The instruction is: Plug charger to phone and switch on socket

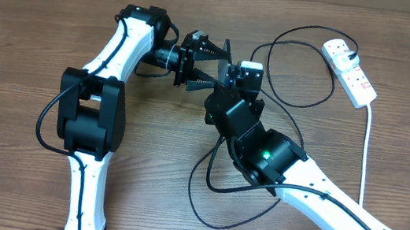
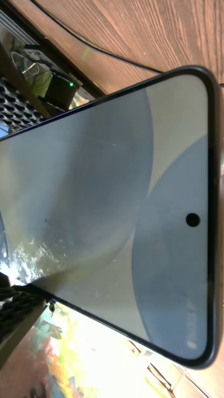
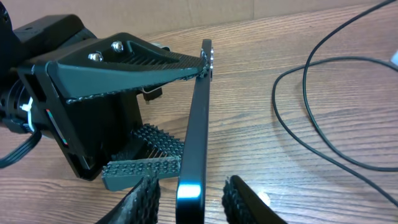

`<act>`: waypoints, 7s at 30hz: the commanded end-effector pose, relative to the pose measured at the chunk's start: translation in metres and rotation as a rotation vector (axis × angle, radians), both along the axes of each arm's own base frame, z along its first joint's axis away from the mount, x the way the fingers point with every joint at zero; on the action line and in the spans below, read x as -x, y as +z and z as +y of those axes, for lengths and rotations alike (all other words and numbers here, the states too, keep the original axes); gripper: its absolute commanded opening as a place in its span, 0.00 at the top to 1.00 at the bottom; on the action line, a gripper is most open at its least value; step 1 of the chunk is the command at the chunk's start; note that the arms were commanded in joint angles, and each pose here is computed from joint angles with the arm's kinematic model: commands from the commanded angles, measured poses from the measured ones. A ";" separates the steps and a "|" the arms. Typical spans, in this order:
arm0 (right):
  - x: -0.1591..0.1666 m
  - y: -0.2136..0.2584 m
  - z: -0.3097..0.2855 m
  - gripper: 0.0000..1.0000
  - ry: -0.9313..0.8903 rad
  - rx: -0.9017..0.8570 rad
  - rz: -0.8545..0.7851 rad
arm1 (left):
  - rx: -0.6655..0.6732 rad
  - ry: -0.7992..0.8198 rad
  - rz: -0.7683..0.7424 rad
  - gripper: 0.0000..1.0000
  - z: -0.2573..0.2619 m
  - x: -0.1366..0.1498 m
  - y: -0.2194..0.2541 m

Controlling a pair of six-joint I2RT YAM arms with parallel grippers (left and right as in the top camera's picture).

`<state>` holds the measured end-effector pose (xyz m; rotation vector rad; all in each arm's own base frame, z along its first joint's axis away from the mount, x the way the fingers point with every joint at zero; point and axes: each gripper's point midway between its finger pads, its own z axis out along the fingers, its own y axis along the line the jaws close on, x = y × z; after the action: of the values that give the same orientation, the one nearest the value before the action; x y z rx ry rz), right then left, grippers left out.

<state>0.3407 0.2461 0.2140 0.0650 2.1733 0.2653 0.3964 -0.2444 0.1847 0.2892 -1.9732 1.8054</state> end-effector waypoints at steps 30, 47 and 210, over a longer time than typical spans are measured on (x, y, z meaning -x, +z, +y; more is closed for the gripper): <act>-0.005 0.006 0.003 0.82 -0.015 -0.003 -0.018 | 0.037 0.009 -0.013 0.36 0.000 -0.005 0.009; -0.005 0.006 0.003 0.96 -0.017 -0.006 -0.018 | 0.037 0.009 -0.012 0.36 0.000 -0.005 0.009; 0.006 -0.081 -0.073 0.01 -0.136 -0.232 0.939 | -1.082 0.075 -0.970 0.96 0.125 -0.013 0.078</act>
<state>0.3235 0.1658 0.1489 0.5478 3.0242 0.5209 0.4072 -0.1223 0.2601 -0.3273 -3.4961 0.7194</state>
